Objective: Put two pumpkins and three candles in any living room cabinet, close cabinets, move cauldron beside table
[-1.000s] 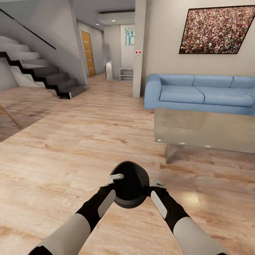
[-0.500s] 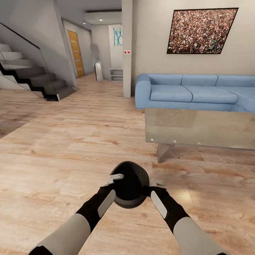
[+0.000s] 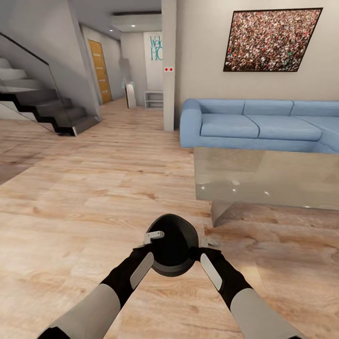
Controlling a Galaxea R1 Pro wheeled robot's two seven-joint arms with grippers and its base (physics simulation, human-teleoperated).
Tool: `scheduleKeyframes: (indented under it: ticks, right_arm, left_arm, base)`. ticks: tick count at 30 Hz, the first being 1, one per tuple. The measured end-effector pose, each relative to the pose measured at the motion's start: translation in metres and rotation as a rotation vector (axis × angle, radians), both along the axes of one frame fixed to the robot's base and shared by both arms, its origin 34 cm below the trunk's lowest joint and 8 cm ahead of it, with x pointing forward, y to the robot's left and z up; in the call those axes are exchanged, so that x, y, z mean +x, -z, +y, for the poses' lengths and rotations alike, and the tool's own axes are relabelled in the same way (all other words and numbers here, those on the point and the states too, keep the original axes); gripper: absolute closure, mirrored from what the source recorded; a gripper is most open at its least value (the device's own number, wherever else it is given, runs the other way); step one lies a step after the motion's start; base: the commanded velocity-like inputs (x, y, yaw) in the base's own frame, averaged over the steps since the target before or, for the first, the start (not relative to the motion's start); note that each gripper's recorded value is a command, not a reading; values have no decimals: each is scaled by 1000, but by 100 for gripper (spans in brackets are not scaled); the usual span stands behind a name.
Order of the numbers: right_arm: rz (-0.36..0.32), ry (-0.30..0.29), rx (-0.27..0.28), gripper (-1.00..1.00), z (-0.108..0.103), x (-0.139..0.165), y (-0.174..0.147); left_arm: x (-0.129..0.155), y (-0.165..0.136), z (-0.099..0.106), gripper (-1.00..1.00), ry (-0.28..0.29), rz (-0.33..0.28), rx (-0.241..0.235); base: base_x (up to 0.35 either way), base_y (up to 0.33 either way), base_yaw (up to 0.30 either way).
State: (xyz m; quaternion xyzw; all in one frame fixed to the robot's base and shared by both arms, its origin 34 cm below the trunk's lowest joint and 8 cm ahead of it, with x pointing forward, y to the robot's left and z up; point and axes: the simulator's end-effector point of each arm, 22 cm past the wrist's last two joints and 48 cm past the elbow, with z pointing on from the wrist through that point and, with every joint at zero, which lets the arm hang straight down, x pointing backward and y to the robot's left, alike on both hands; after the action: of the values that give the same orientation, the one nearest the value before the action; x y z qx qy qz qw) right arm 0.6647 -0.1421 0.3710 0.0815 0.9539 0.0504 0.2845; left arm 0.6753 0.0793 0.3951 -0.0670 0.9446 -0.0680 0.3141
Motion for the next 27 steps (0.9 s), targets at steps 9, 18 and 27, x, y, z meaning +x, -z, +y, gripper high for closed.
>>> scheduleKeyframes:
  ticks: [9, 18, 27]
  right_arm:
    - [1, 1, 1, 100, 0, -1, 1]
    - [-1, 1, -1, 100, 0, -1, 0]
    - [-1, 0, 0, 100, 0, -1, 0]
  left_arm:
    - [0, 0, 0, 100, 0, 1, 0]
    - [0, 0, 0, 100, -1, 1, -2]
    - [0, 0, 0, 100, -2, 0, -2]
  base:
    - [3, -71, -117]
    - [87, -121, -113]
    - [72, -81, 99]
